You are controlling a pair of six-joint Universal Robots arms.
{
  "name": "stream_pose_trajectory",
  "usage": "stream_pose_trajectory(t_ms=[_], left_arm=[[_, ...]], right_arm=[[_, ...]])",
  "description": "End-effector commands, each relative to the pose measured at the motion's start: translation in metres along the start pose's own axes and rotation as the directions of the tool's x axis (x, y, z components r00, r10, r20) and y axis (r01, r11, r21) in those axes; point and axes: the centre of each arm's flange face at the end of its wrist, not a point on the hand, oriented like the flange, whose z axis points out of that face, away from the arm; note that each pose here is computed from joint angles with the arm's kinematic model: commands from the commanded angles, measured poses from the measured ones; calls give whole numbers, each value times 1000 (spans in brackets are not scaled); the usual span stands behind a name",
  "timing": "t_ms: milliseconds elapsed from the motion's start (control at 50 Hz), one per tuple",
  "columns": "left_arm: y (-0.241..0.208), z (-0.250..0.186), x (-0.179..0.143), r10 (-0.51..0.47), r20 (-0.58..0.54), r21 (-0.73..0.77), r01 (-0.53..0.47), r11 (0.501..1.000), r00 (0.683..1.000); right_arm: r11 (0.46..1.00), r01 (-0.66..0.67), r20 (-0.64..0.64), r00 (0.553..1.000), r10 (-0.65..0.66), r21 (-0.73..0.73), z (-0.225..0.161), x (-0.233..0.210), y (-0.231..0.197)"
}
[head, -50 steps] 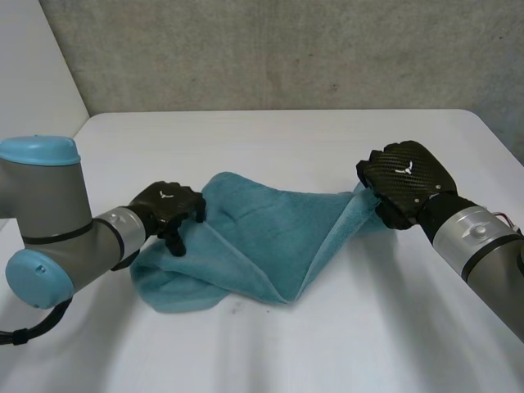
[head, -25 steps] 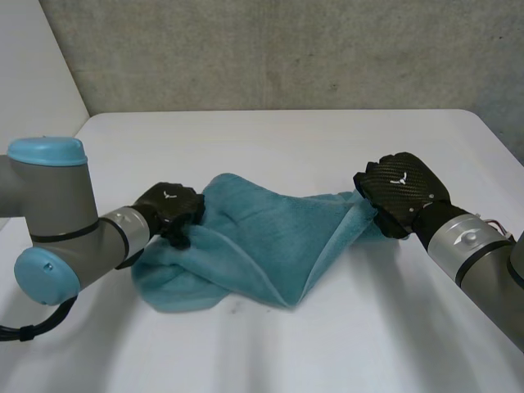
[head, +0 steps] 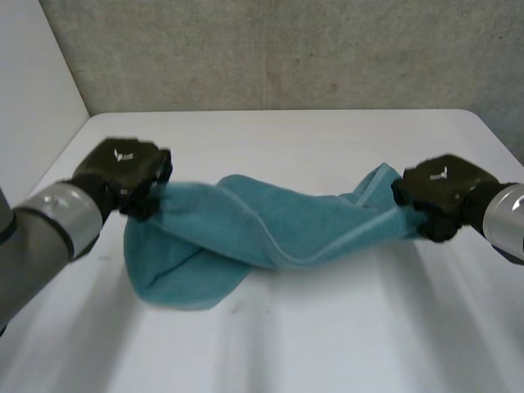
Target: Fold the laundry
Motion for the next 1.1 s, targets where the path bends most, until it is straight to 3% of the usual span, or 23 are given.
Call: stream_pose_trajectory(t_ms=[20, 120, 200, 240, 260, 280, 300, 320, 340, 360, 380, 400, 420, 440, 460, 480, 520, 540, 620, 720, 800, 980, 1100], left_arm=[[41, 4, 11, -1, -46, -152, -6, 988, 999], [52, 35, 8, 52, -50, -169, -60, 984, 997], [11, 75, -19, 107, 110, -16, -105, 994, 988], [-16, 84, -31, 103, 186, 75, -119, 990, 977], [-47, 89, -46, 89, 268, 185, -141, 972, 959], [-48, 89, -46, 88, 268, 187, -142, 972, 959], [-81, 90, -60, 62, 343, 312, -176, 934, 937], [-113, 88, -72, 24, 407, 435, -217, 874, 913], [-113, 88, -72, 23, 408, 436, -217, 873, 913], [-141, 81, -81, -19, 458, 538, -260, 802, 889], [-141, 80, -81, -19, 458, 539, -261, 801, 888], [-165, 69, -89, -65, 498, 620, -302, 725, 865], [-183, 57, -95, -110, 525, 677, -336, 655, 844], [-183, 57, -95, -110, 525, 677, -336, 655, 844], [-193, 48, -98, -144, 542, 708, -357, 610, 828], [-192, 45, -98, -157, 546, 708, -353, 612, 823], [-182, 49, -95, -145, 541, 689, -338, 641, 828], [-182, 49, -95, -145, 541, 688, -338, 642, 828], [-133, 65, -80, -80, 508, 590, -279, 757, 857], [-69, 77, -60, -11, 455, 440, -214, 872, 891], [-5, 78, -40, 22, 390, 286, -143, 948, 921], [55, 67, -14, 43, 311, 120, -84, 989, 950], [59, 59, -12, 47, 305, 106, -82, 991, 951]], right_arm=[[982, 146, 123, 984, -132, -119, 20, -11, 26], [986, 143, 75, 988, -136, -86, 50, 3, 20], [987, 157, -36, 987, -156, 21, 65, 16, -13], [965, 188, -235, 961, -143, 182, 71, 45, -64], [965, 188, -236, 961, -143, 183, 71, 45, -64], [935, 220, -361, 926, -110, 279, 65, 65, -95], [935, 220, -362, 926, -110, 279, 65, 66, -95], [893, 254, -469, 881, -55, 372, 56, 84, -123], [841, 289, -554, 833, 16, 458, 45, 102, -147], [840, 289, -554, 832, 16, 459, 45, 102, -148], [785, 320, -603, 793, 84, 530, 37, 112, -165], [728, 352, -631, 762, 143, 589, 28, 119, -177], [727, 352, -631, 762, 143, 589, 28, 119, -178], [675, 383, -651, 735, 191, 631, 15, 124, -188], [674, 383, -651, 734, 192, 631, 14, 124, -188], [642, 402, -656, 723, 216, 653, 3, 124, -193], [644, 397, -650, 730, 210, 654, -1, 119, -189], [664, 381, -640, 744, 193, 644, -1, 113, -180], [727, 320, -588, 796, 142, 608, 18, 94, -150], [854, 189, -415, 909, 34, 485, 55, 40, -75], [903, 133, -331, 943, 10, 407, 64, 15, -39], [997, 27, -95, 995, -21, 68, 71, -47, 49], [998, 17, 8, 1000, -17, -60, 47, -57, 53]])
